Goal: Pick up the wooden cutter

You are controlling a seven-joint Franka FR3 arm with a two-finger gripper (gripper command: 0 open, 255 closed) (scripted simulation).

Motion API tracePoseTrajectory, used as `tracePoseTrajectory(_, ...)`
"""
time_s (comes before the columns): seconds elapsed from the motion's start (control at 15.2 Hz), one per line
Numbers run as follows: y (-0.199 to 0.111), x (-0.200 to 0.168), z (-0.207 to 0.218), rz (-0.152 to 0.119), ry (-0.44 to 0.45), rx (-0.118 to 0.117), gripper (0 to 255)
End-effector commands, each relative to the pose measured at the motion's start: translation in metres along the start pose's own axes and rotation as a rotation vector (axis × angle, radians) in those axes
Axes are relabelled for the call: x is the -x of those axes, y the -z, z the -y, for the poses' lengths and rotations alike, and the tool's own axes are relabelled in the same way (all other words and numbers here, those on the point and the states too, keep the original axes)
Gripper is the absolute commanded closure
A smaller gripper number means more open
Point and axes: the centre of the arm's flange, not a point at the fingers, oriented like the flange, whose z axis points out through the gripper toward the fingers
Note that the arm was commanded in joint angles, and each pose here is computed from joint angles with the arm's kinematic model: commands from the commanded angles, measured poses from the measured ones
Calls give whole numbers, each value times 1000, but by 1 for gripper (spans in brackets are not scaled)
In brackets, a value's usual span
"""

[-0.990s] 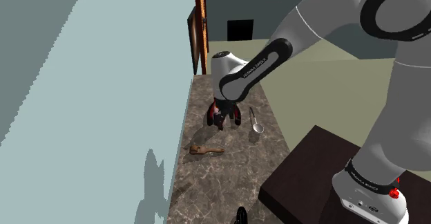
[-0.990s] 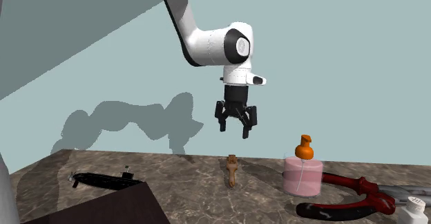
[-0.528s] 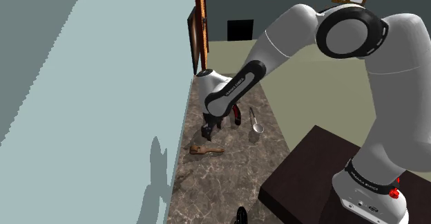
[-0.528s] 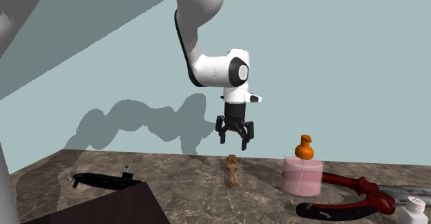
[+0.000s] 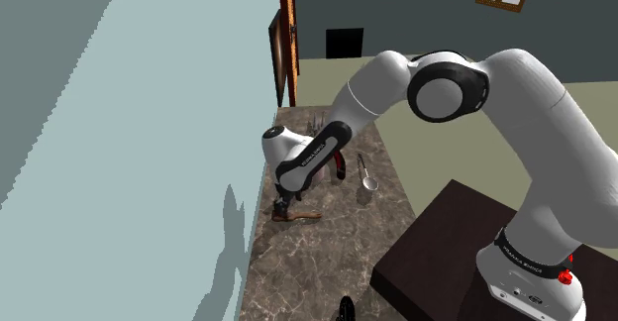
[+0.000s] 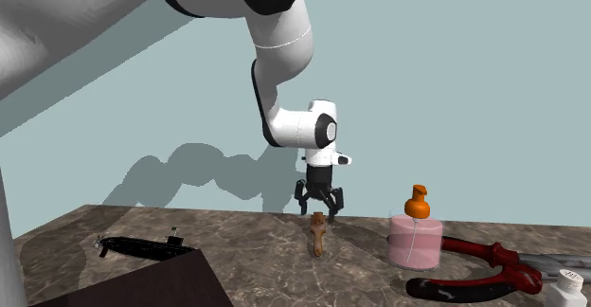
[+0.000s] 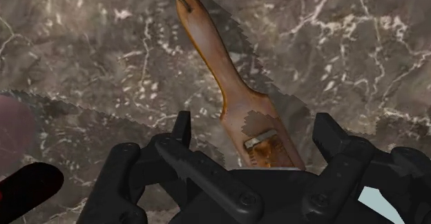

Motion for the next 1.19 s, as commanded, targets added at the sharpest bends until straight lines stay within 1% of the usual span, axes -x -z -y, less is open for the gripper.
tracePoseTrajectory(0.0, -10, -2, 4, 0, 5, 1, 0)
tracePoseTrajectory(0.4, -44, -6, 5, 0, 5, 1, 0)
tracePoseTrajectory(0.53, -44, -6, 5, 0, 5, 1, 0)
tracePoseTrajectory(0.59, -44, -6, 5, 0, 4, 1, 255)
tracePoseTrajectory(1.12, -44, -6, 6, 0, 4, 1, 255)
